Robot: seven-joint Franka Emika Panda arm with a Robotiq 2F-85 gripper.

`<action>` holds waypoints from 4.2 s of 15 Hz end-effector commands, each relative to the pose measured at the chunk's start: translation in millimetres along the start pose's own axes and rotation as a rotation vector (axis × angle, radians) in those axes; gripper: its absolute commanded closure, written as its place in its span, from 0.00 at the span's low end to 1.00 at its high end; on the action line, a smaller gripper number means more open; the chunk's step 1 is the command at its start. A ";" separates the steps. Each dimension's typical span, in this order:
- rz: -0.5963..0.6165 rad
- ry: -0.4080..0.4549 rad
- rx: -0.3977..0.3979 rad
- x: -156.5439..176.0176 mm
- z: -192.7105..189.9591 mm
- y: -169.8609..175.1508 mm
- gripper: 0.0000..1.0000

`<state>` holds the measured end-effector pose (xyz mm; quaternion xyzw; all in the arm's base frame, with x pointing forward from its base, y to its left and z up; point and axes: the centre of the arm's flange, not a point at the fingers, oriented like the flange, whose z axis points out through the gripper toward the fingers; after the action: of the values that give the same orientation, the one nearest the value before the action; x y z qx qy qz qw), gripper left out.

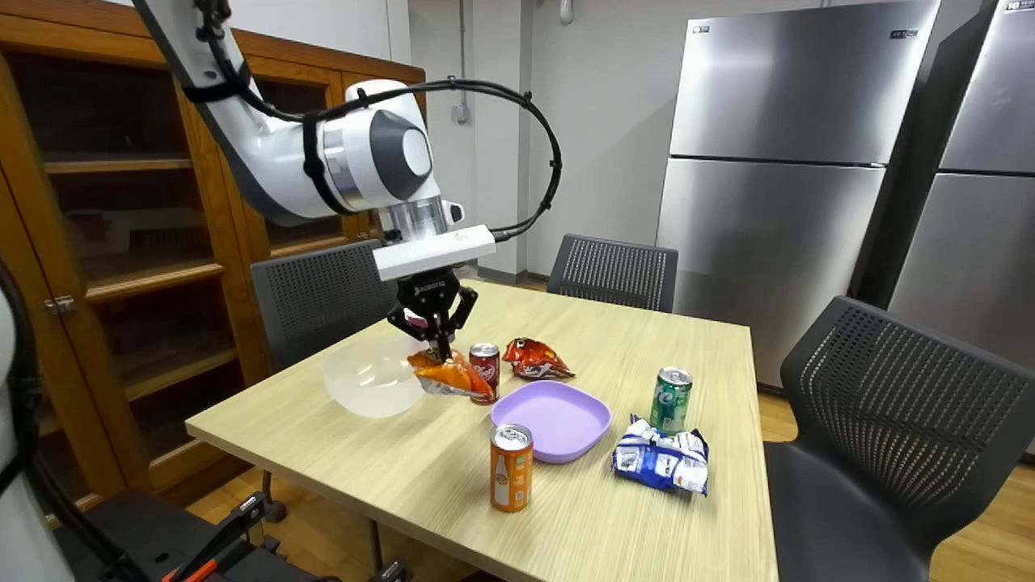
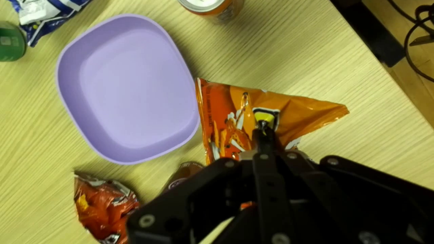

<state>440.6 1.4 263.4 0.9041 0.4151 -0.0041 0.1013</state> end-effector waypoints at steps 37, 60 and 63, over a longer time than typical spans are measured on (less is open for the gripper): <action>0.001 -0.197 -0.004 226.8 16.3 -87.2 0.54; 0.424 0.089 0.043 16.5 -28.0 88.1 0.00; 0.511 0.068 0.050 -13.0 -17.7 106.4 0.00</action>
<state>520.4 -44.7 299.0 0.9759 0.2048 0.0361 0.0663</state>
